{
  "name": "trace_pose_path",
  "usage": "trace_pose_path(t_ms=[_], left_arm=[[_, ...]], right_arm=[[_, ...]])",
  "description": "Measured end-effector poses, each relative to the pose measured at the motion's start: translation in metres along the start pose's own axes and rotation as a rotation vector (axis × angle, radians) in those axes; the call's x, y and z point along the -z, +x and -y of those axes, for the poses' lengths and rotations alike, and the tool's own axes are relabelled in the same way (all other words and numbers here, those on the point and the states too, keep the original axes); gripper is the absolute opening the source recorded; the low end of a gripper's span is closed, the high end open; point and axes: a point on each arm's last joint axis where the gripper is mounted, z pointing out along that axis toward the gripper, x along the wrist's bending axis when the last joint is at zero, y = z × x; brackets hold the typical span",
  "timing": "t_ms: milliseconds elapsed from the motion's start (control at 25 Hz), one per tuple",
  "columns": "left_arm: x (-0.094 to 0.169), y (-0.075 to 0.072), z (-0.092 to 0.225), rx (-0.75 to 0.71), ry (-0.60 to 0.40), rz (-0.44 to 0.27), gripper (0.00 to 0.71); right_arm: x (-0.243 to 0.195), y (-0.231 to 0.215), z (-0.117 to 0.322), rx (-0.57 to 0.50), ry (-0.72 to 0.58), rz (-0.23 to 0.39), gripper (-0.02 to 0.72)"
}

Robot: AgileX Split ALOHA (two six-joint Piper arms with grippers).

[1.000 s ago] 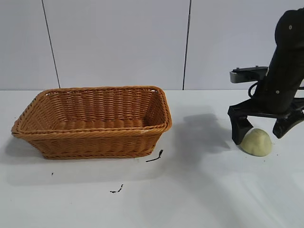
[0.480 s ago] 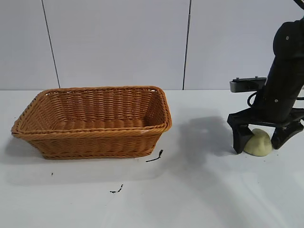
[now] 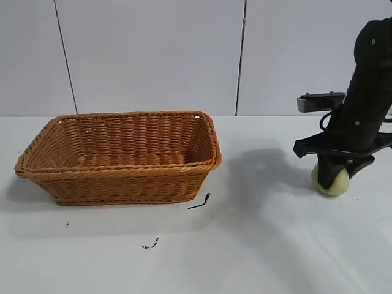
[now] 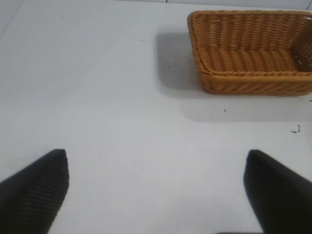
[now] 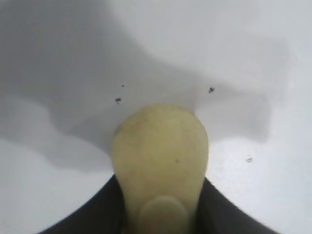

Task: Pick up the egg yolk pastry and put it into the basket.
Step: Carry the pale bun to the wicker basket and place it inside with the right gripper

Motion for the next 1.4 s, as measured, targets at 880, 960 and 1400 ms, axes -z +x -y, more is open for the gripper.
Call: trace_pose_path(t_ms=[880,960,1400], left_arm=[[0.000,0.000,0.000,0.000,0.000,0.000,0.696],[0.000,0.000,0.000,0.000,0.000,0.000,0.696],[0.000,0.000,0.000,0.000,0.000,0.000,0.696]], right_arm=[[0.110,0.150,-0.081,0.283,-0.250,-0.129,0.166],[0.109,0.181,-0.078,0.338,-0.266,-0.155,0.166],[0.047,0.293,-0.052,0.519,-0.301,-0.233,0.166]])
